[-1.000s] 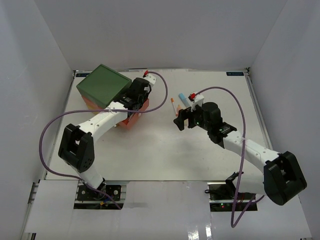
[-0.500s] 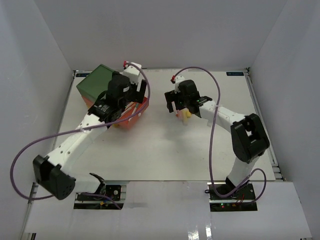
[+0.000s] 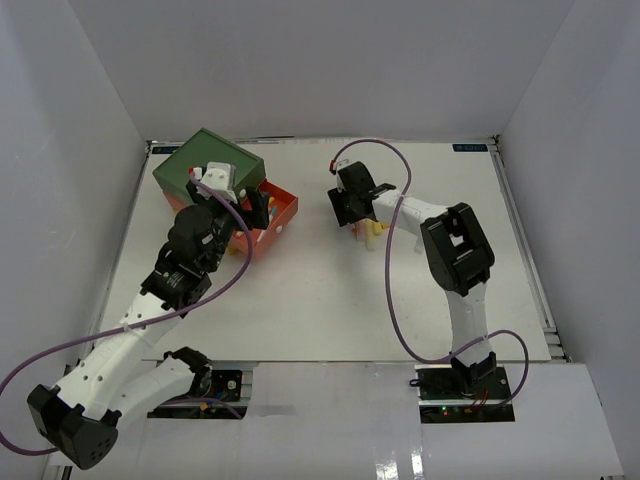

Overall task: Sort the stationery into containers
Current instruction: Pick up the pen from the center of the board, then place the pen in the drawer, then close the drawer in the storage box, then open the drawer in the storage box.

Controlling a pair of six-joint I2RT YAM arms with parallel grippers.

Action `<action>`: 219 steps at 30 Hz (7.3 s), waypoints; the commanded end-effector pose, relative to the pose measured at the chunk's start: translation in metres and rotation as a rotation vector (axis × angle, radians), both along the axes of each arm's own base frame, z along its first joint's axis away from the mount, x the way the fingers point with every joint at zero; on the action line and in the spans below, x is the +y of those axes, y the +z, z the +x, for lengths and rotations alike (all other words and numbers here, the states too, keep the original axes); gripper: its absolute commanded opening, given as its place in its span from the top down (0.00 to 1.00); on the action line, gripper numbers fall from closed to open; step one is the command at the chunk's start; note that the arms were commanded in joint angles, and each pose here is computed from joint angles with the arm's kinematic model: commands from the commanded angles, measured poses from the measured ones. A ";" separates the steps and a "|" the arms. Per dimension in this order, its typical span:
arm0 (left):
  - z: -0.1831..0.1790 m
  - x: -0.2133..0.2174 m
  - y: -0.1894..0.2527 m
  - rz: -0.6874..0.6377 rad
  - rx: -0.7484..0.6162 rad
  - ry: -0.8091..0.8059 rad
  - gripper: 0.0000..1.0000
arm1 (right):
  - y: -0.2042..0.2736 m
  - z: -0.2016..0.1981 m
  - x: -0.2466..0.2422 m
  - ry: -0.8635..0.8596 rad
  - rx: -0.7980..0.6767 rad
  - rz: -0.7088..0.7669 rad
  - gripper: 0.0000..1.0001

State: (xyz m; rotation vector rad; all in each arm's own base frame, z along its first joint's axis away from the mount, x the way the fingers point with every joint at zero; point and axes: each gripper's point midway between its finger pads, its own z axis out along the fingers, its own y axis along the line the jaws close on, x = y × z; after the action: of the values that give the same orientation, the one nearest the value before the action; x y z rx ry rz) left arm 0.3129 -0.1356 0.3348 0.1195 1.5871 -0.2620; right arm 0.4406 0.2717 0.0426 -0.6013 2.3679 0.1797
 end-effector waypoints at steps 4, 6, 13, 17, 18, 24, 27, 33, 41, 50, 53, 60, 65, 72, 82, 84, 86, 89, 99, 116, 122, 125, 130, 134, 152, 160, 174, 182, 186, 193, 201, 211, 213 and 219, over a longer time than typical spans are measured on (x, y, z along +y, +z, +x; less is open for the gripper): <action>-0.001 0.005 0.013 -0.053 -0.037 0.010 0.02 | 0.000 0.016 0.005 -0.030 -0.021 -0.010 0.48; 0.000 0.005 0.013 -0.055 -0.037 0.006 0.02 | -0.004 0.016 0.005 -0.034 -0.012 -0.014 0.50; 0.002 0.002 0.009 -0.061 -0.022 -0.012 0.02 | -0.020 0.011 -0.001 -0.064 0.018 -0.030 0.64; 0.003 -0.005 0.009 -0.087 -0.009 -0.042 0.02 | -0.011 0.000 -0.001 -0.061 0.023 0.003 0.85; 0.003 -0.009 0.007 -0.092 0.001 -0.060 0.02 | -0.006 -0.001 0.002 -0.052 0.016 0.031 0.86; 0.010 -0.046 0.002 -0.220 0.144 -0.173 0.02 | 0.044 -0.036 0.014 0.004 -0.022 0.235 0.92; 0.011 -0.060 -0.004 -0.299 0.219 -0.205 0.02 | 0.076 -0.065 0.025 0.075 -0.042 0.361 0.92; 0.013 -0.094 -0.028 -0.402 0.368 -0.285 0.02 | 0.136 -0.113 0.039 0.184 -0.142 0.594 0.91; 0.016 -0.139 -0.052 -0.374 0.430 -0.253 0.02 | 0.188 -0.149 0.045 0.269 -0.247 0.777 0.90; 0.022 -0.164 -0.071 -0.365 0.476 -0.241 0.20 | 0.199 -0.164 0.046 0.296 -0.274 0.852 0.89; 0.022 -0.166 -0.076 -0.360 0.485 -0.239 0.29 | 0.200 -0.165 0.045 0.295 -0.280 0.865 0.89; 0.023 -0.172 -0.075 -0.356 0.485 -0.254 0.66 | 0.200 -0.167 0.046 0.297 -0.281 0.881 0.87; 0.024 -0.172 -0.074 -0.301 0.456 -0.276 0.82 | 0.199 -0.168 0.046 0.300 -0.275 0.885 0.68; 0.041 -0.119 -0.057 0.034 0.313 -0.123 0.87 | 0.184 -0.167 0.032 0.265 -0.278 0.785 0.14; 0.090 -0.021 -0.088 0.629 0.374 0.096 0.83 | 0.160 -0.168 0.004 0.220 -0.316 0.635 0.04; 0.099 -0.015 -0.102 0.667 0.406 0.100 0.81 | 0.152 -0.169 0.000 0.211 -0.306 0.618 0.04; 0.105 -0.008 -0.110 0.667 0.431 0.112 0.77 | 0.148 -0.171 -0.002 0.207 -0.296 0.609 0.04; 0.113 -0.001 -0.123 0.673 0.464 0.134 0.65 | 0.141 -0.173 -0.007 0.200 -0.291 0.589 0.04; 0.099 -0.033 -0.075 0.437 0.415 0.028 0.20 | 0.138 -0.171 -0.033 0.141 -0.363 0.512 0.05; 0.028 -0.142 -0.139 0.096 0.645 -0.352 0.17 | 0.134 -0.169 -0.063 0.056 -0.431 0.442 0.05; 0.039 -0.136 -0.167 0.146 0.679 -0.271 0.13 | 0.127 -0.171 -0.068 0.048 -0.424 0.431 0.05; 0.045 -0.127 -0.180 0.185 0.685 -0.216 0.12 | 0.124 -0.171 -0.070 0.044 -0.421 0.425 0.05; 0.052 -0.109 -0.193 0.259 0.679 -0.126 0.11 | 0.118 -0.170 -0.071 0.041 -0.407 0.412 0.05; 0.058 -0.094 -0.198 0.322 0.675 -0.058 0.10 | 0.117 -0.170 -0.072 0.041 -0.407 0.407 0.05; 0.089 -0.037 -0.200 0.517 0.641 0.198 0.09 | 0.103 -0.169 -0.076 0.038 -0.384 0.381 0.05; 0.110 -0.017 -0.198 0.550 0.613 0.245 0.07 | 0.101 -0.170 -0.078 0.038 -0.384 0.378 0.05; 0.123 -0.015 -0.184 0.561 0.553 0.196 0.04 | 0.100 -0.172 -0.082 0.034 -0.392 0.375 0.05; 0.098 -0.038 -0.171 0.502 0.534 -0.007 0.02 | 0.094 -0.173 -0.083 0.034 -0.381 0.366 0.05; 0.080 -0.034 -0.186 0.537 0.566 -0.065 0.02 | 0.094 -0.173 -0.082 0.033 -0.380 0.373 0.05; 0.068 -0.017 -0.236 0.652 0.698 -0.042 0.02 | 0.093 -0.175 -0.081 0.040 -0.372 0.382 0.05; 0.077 0.009 -0.261 0.761 0.742 0.120 0.02 | 0.095 -0.178 -0.079 0.050 -0.372 0.400 0.05; 0.088 0.017 -0.270 0.817 0.731 0.182 0.02 | 0.094 -0.178 -0.075 0.065 -0.354 0.406 0.05; 0.090 0.016 -0.267 0.813 0.725 0.183 0.02 | 0.093 -0.177 -0.075 0.062 -0.350 0.404 0.04; 0.093 0.010 -0.264 0.783 0.707 0.164 0.02 | 0.089 -0.179 -0.072 0.070 -0.337 0.411 0.04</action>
State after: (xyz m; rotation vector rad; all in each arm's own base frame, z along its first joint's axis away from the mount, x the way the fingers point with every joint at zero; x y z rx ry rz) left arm 0.3920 -0.1215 0.0534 0.5840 2.3712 0.5315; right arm 0.2563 0.1945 0.1205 -0.4817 1.9579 0.5129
